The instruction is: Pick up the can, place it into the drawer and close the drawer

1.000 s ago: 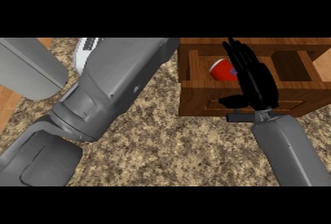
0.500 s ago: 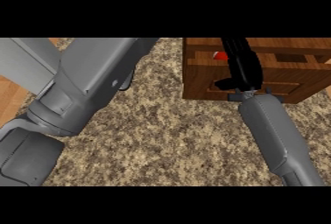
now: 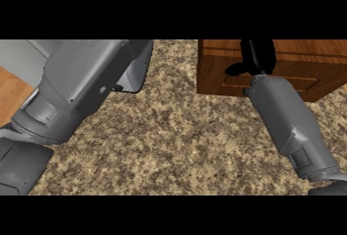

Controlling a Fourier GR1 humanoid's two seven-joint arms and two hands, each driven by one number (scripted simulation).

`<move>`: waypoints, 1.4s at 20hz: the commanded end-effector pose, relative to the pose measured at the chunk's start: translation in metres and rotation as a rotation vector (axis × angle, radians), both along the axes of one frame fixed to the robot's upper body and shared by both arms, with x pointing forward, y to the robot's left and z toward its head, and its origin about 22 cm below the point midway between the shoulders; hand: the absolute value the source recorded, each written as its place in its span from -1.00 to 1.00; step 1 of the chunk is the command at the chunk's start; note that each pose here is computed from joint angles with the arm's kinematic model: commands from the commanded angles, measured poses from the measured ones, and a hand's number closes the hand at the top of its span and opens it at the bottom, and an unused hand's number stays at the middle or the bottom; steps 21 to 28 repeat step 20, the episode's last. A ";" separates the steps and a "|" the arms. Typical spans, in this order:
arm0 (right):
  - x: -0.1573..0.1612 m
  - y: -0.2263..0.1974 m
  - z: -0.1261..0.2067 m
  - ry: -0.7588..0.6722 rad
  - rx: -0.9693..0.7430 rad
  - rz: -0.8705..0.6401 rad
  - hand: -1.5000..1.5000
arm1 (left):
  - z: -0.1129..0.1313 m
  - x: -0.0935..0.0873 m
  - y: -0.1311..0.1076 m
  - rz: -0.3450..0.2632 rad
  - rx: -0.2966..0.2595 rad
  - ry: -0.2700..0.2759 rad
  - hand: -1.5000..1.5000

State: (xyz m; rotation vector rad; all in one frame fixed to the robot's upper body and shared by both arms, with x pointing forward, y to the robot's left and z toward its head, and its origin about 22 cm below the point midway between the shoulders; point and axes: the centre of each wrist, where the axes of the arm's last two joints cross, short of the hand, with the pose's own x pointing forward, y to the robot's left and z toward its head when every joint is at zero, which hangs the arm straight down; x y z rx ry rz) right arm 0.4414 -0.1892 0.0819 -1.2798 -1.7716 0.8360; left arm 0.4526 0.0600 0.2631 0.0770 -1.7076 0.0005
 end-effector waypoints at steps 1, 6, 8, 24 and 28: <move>0.010 0.009 0.007 -0.049 -0.018 -0.018 -1.00 | 0.007 -0.006 0.001 -0.004 -0.007 0.012 -1.00; 0.022 0.029 0.034 -0.054 -0.017 -0.010 -1.00 | -0.003 0.001 0.046 0.002 0.009 0.007 -1.00; 0.025 0.017 0.044 -0.072 -0.006 0.002 -1.00 | -0.003 -0.006 0.028 -0.028 0.015 0.003 -1.00; 0.030 0.029 0.059 -0.087 0.175 0.103 -1.00 | -0.018 -0.017 0.062 -0.020 0.009 0.030 -1.00; 0.030 0.029 0.059 -0.087 0.175 0.103 -1.00 | -0.018 -0.017 0.062 -0.020 0.009 0.030 -1.00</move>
